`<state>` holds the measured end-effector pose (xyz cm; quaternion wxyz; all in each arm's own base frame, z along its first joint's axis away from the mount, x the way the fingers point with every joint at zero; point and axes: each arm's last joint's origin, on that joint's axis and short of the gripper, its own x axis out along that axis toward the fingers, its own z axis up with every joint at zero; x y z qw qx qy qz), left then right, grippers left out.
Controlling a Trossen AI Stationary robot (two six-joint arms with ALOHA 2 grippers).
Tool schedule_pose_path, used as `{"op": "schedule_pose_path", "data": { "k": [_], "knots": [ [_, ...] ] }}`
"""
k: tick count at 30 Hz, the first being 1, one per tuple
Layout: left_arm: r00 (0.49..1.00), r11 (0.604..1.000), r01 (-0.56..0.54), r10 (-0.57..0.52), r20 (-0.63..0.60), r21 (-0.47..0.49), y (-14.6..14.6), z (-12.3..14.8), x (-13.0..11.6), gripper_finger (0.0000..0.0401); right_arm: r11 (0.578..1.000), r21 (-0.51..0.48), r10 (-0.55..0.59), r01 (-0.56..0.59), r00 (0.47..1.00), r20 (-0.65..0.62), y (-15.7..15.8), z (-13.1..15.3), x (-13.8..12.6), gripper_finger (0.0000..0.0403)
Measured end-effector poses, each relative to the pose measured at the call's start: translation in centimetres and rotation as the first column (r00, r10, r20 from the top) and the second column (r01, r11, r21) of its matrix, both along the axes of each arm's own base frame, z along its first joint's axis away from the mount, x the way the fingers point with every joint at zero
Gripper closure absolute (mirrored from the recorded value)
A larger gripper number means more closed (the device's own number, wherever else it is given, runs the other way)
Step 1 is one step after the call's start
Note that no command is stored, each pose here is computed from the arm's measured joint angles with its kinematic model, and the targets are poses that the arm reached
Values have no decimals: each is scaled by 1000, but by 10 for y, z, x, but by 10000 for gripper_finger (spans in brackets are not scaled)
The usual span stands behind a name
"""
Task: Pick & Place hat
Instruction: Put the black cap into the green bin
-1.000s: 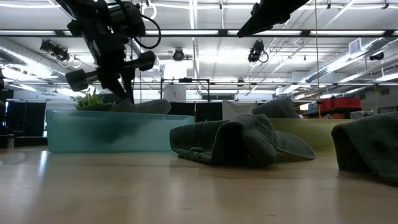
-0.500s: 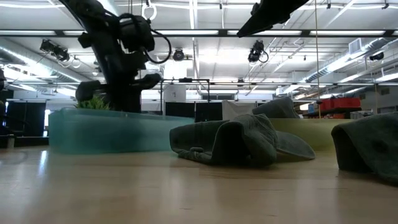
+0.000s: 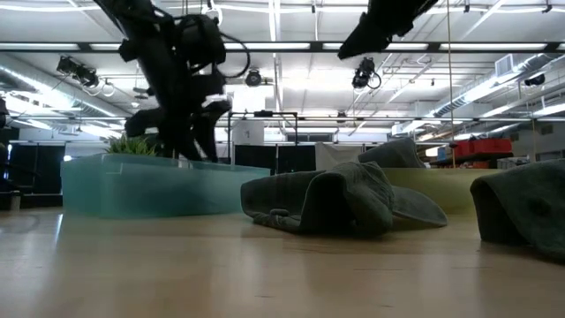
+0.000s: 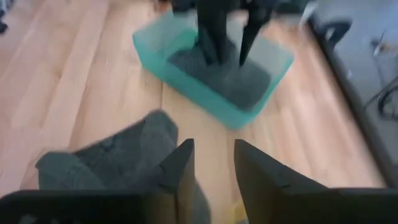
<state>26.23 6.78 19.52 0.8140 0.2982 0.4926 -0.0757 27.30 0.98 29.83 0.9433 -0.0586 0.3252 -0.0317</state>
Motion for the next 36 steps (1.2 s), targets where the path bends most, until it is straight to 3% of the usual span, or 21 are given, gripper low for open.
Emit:
{"op": "schedule_pose_path", "data": {
  "k": [9, 16, 20, 23, 25, 29, 34, 36],
  "knots": [
    [993, 1000, 0, 2, 118, -23, -16, 49, 23, 223, 961, 264, -29, 84, 978, -204, 12, -54, 33, 226],
    [988, 983, -118, 131, 87, -141, -26, 65, 23, 236, 941, 287, -50, 176, 916, -399, 32, -111, 52, 217],
    [988, 975, -145, 151, 22, -167, -33, 62, 19, 250, 940, 257, -96, 225, 896, -434, 37, -127, 56, 222],
    [973, 950, -227, 228, -22, -214, -39, 60, 15, 263, 938, 203, -171, 281, 885, -434, 36, -134, 58, 227],
    [963, 936, -269, 256, -89, -227, -45, 61, 5, 272, 925, 183, -230, 333, 875, -427, 35, -137, 59, 234],
    [924, 898, -375, 342, -172, -229, -55, 68, -14, 289, 918, 186, -243, 350, 867, -434, 34, -138, 59, 271],
    [925, 895, -379, 371, -78, -235, -70, 87, -29, 305, 904, 258, -196, 340, 868, -456, 35, -134, 57, 380],
    [935, 901, -344, 355, -6, -265, -74, 95, -30, 309, 896, 317, -150, 311, 883, -445, 38, -129, 58, 389]
  ]
}}
